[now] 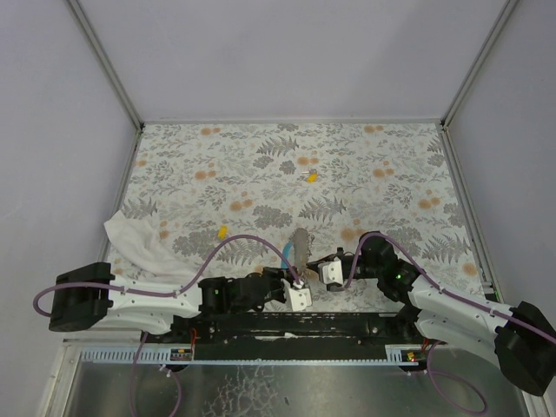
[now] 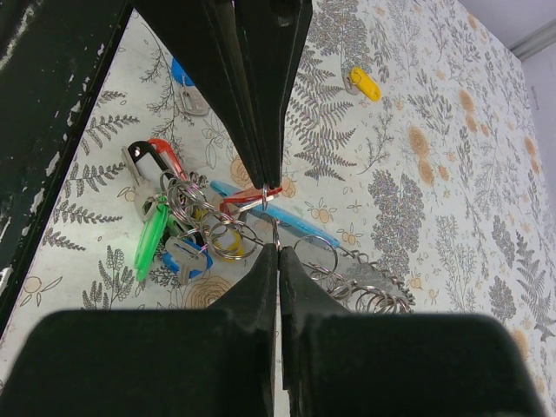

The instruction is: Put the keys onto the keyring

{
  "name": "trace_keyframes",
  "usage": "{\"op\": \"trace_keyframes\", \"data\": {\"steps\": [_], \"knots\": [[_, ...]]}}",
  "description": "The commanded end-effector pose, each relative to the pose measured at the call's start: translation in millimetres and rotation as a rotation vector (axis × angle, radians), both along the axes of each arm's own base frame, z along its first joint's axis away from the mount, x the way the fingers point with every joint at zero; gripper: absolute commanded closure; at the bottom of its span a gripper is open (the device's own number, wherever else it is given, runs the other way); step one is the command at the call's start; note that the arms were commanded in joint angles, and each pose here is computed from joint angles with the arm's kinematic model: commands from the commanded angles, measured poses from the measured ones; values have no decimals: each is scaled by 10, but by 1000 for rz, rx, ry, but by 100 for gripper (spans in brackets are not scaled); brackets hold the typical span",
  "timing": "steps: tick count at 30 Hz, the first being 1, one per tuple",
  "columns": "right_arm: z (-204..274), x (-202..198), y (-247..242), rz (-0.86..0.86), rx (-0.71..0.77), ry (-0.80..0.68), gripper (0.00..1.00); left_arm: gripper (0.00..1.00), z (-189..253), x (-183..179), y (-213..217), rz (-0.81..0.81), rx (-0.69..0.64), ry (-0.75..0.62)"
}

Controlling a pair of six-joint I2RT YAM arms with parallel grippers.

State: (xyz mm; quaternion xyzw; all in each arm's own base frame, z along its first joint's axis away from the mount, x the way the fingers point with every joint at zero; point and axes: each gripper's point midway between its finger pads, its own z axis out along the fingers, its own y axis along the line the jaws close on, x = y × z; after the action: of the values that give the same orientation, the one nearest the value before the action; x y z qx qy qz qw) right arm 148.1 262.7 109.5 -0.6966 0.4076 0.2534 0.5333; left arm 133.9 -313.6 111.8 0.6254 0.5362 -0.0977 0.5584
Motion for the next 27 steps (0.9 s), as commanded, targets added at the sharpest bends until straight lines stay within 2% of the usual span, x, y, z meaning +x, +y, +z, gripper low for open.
{"op": "trace_keyframes", "data": {"steps": [1,27], "knots": [[330,55,130,18,79,-53,100,100,332,40,-165,11,-116,-43],[335,46,131,18,83,-47,100,100,298,63,-179,25,-111,-42]]}}
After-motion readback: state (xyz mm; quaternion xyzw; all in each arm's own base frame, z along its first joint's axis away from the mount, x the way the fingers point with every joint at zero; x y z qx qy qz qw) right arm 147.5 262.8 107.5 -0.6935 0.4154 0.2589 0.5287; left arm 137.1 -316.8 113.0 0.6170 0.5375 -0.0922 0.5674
